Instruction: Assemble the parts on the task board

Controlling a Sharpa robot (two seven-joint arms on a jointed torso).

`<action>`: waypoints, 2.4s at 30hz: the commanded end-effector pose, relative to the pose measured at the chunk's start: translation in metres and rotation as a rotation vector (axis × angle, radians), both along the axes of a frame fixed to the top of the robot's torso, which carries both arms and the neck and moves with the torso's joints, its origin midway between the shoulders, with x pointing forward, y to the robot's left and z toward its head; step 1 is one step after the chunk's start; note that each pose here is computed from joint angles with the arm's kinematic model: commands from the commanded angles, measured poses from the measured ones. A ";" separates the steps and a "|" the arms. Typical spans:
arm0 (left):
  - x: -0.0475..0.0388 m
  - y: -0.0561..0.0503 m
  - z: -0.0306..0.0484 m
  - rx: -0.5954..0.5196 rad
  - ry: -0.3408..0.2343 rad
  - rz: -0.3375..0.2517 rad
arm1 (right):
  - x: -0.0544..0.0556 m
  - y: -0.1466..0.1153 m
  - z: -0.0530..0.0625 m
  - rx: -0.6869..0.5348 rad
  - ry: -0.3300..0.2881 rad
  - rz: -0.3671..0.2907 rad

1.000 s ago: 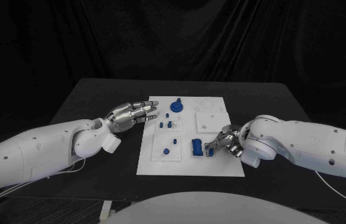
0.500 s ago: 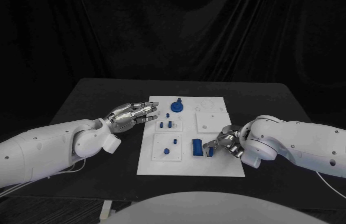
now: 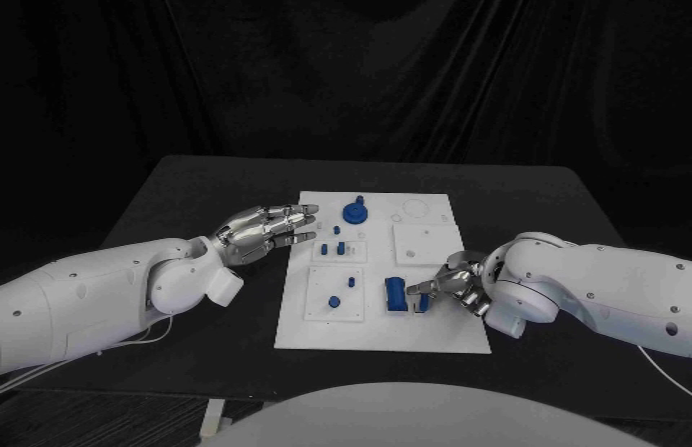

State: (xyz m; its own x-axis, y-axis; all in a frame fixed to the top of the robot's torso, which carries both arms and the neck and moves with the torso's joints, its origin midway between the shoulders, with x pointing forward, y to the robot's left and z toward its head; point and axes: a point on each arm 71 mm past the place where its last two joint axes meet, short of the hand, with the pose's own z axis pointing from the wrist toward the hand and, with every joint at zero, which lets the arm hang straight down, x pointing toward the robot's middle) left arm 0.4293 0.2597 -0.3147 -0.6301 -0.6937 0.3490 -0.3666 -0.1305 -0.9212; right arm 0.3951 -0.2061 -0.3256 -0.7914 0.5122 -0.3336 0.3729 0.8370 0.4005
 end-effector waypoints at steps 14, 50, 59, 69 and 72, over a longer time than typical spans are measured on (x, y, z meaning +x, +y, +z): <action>-0.0007 -0.002 -0.0013 -0.012 0.006 -0.012 | -0.003 -0.002 0.002 -0.003 -0.012 -0.004; -0.0023 -0.003 -0.0040 -0.004 0.027 -0.029 | -0.005 0.004 0.005 -0.011 -0.038 0.036; -0.0027 -0.003 -0.0047 -0.003 0.031 -0.032 | -0.006 0.005 0.006 -0.014 -0.051 0.048; -0.0033 -0.002 -0.0041 -0.007 0.025 -0.025 | -0.005 0.001 0.014 -0.004 -0.100 0.009; -0.0036 0.000 -0.0026 -0.015 0.012 -0.012 | -0.001 -0.003 0.026 0.015 -0.153 -0.017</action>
